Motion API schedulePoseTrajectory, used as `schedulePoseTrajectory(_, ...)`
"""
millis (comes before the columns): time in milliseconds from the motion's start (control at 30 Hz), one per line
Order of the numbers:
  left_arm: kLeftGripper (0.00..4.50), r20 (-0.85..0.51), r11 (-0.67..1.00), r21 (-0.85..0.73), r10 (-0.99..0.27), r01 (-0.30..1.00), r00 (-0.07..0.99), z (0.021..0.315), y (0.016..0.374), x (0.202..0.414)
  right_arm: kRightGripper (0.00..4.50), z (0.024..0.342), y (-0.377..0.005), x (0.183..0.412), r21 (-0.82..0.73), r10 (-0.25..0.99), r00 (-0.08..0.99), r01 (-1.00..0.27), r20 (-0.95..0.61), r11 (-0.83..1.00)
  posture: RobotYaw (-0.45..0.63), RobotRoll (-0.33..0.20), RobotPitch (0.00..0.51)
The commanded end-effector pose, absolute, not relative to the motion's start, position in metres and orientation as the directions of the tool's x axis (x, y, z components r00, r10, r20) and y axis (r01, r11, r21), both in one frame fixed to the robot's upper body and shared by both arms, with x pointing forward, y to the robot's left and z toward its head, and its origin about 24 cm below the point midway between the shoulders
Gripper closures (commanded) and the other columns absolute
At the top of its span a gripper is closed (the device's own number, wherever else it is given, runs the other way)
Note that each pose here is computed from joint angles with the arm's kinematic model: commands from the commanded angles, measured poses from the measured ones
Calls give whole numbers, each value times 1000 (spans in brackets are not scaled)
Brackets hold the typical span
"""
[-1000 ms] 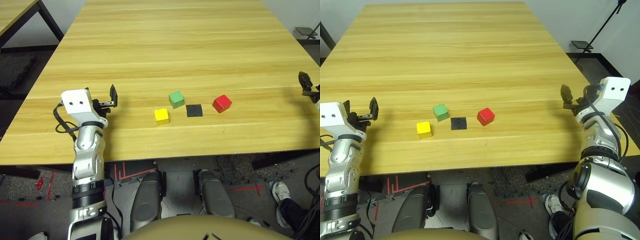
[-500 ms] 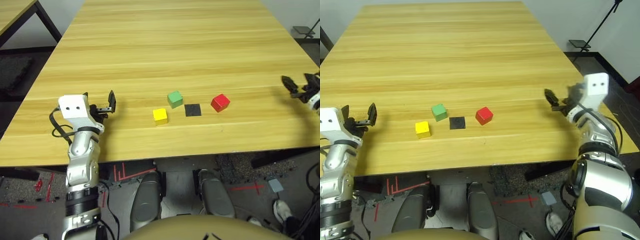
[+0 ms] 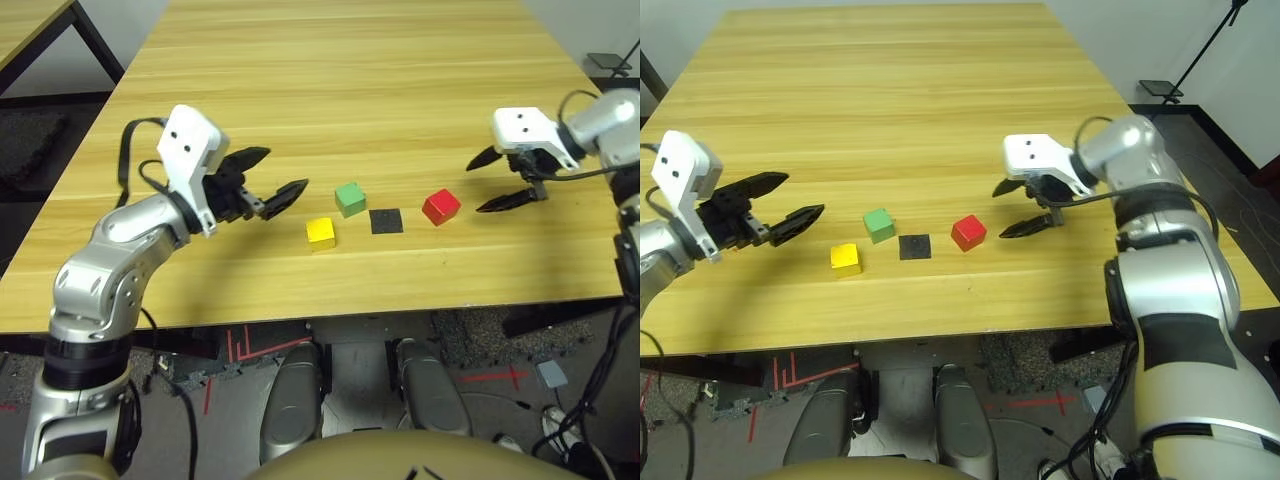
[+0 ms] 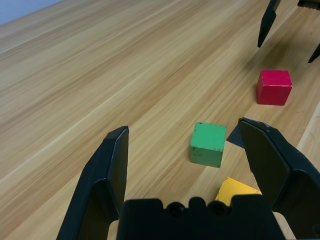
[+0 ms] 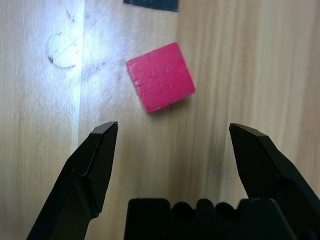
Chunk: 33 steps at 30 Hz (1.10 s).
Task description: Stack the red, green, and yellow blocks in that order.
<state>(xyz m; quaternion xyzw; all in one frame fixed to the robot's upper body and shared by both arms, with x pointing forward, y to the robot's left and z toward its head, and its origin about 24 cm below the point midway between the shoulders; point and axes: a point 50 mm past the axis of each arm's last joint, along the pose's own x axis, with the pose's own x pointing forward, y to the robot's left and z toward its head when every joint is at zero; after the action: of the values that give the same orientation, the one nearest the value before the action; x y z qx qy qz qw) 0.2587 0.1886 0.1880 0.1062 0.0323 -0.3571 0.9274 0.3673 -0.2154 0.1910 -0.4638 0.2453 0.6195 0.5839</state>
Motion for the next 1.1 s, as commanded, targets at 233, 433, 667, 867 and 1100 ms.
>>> schedulePoseTrajectory(233,37,-153,719,109,-670,687,726,171,161,239,0,184,-193,372,-242,394,99,-911,-914,-334,487,-225,90)
schedulePoseTrajectory(433,37,-120,745,79,-652,662,748,168,152,234,0,175,-185,374,-264,389,116,-898,-914,-352,516,-235,106)
schedulePoseTrajectory(667,0,-115,761,60,-637,646,762,164,149,230,366,166,-183,374,-269,369,126,-891,-921,-366,528,-240,112)
schedulePoseTrajectory(867,0,-103,770,63,-627,635,772,165,150,231,2312,173,-176,376,-303,450,140,-899,-882,-316,523,-248,116)
schedulePoseTrajectory(1100,0,-78,774,59,-626,631,776,168,145,235,2339,197,-163,376,-264,583,63,-927,-810,-266,507,-258,115)
